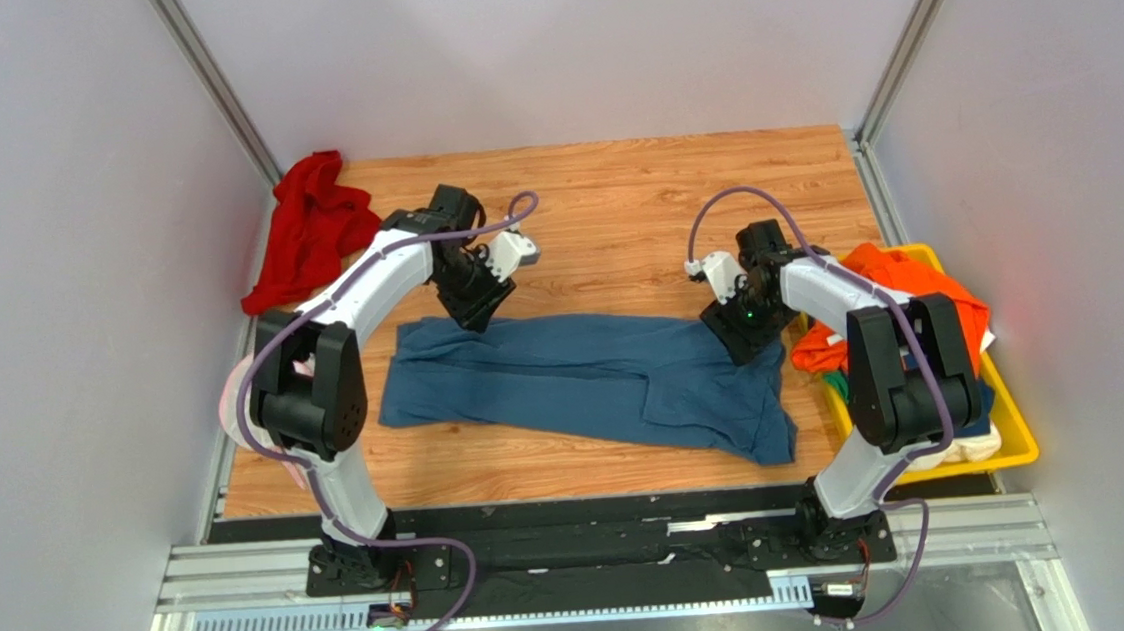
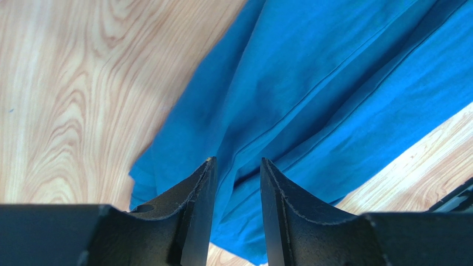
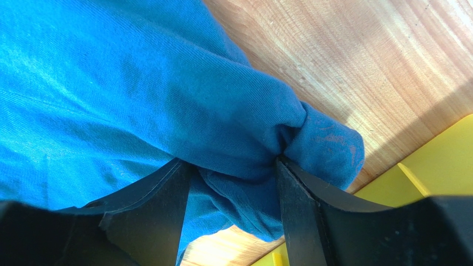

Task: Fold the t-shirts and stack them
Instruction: Fold the other side of the tshirt into a rectangle

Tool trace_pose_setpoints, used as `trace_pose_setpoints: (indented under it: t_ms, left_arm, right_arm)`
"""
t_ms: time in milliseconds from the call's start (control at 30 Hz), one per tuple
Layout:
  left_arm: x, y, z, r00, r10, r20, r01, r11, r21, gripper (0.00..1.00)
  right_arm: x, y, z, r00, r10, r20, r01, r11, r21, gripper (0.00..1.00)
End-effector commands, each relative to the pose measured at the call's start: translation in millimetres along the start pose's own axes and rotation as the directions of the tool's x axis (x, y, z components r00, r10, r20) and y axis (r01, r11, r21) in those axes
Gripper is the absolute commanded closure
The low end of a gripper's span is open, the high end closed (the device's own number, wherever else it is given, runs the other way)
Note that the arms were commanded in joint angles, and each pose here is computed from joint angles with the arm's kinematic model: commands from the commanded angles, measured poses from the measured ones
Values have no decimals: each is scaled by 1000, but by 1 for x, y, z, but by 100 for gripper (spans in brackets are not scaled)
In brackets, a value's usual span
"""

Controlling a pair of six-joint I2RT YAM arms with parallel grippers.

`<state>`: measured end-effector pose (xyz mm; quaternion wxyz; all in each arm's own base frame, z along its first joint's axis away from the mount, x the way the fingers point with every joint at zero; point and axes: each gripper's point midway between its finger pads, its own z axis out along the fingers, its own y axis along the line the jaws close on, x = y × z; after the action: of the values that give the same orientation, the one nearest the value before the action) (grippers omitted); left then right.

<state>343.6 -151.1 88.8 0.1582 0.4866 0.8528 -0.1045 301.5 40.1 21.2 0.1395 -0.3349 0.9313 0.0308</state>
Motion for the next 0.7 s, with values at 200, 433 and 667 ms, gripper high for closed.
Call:
trace_pose_setpoints:
  t_ms: [200,433,667]
  left_arm:
    - [-21,6,19,1000,9,25,-10,1000,1,35]
    - [-18,7,25,1000,0,9,0,1000,1,38]
    - [-9,9,37,1000,-8,-28,8,1000,6,39]
  right_arm:
    - [-6,-6,-9,999,-13,35,11,999,40,39]
    - [-2,-2,-3,1000,-8,29,7,1000,25,39]
    - [-1,-1,-3,999,-11,33,11,1000,21,40]
